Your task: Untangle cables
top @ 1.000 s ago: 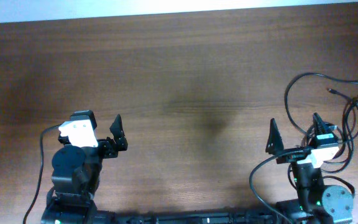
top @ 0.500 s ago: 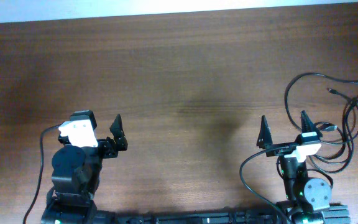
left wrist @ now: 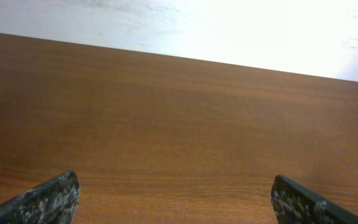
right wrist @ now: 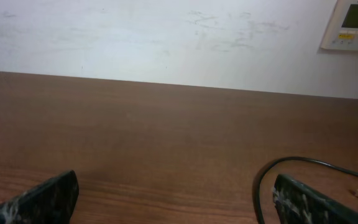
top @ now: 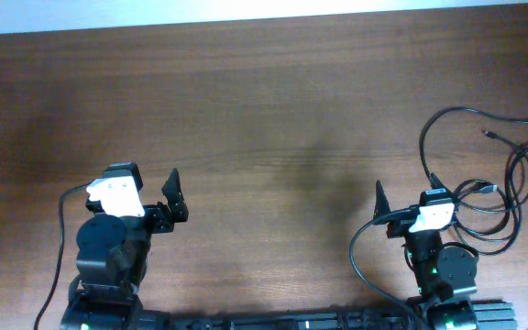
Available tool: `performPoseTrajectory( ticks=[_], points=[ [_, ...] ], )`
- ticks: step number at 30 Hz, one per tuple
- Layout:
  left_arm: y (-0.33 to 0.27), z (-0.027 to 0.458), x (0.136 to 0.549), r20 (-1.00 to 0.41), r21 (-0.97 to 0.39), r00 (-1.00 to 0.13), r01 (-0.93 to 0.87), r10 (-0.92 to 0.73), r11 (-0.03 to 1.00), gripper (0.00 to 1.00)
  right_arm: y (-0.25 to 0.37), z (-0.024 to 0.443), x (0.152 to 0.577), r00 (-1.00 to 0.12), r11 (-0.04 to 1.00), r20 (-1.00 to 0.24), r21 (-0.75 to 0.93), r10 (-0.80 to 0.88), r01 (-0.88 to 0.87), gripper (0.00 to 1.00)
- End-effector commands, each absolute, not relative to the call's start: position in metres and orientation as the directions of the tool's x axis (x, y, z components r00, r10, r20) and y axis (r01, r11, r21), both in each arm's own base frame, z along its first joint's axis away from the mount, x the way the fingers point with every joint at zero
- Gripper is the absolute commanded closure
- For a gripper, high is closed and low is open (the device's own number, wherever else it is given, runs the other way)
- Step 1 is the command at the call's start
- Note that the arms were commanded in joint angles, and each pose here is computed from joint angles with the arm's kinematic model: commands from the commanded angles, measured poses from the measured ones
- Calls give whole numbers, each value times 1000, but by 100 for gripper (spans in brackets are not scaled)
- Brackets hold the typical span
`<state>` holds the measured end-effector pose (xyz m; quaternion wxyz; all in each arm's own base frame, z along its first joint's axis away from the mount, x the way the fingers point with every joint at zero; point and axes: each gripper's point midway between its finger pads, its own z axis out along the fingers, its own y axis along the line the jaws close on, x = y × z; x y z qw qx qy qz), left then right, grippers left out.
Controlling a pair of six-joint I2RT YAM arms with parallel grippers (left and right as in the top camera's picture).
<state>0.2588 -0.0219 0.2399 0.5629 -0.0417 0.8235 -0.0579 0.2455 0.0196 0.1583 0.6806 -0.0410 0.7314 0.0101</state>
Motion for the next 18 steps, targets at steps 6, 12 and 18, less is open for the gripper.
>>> performPoseTrajectory(
  ticks=[6,12,18],
  points=[
    [-20,238,259,-920,-151,-364,-17,-147,988,1,19,156,245,-73,996,-996,-51,-56,-72,2],
    [-20,238,259,-920,-151,-364,-17,-147,988,1,19,156,245,-73,996,-996,-51,-56,-72,1],
    [-20,207,257,-935,-155,-321,-9,-150,988,1,19,156,245,-73,996,-996,-51,-56,-72,1]
  ],
)
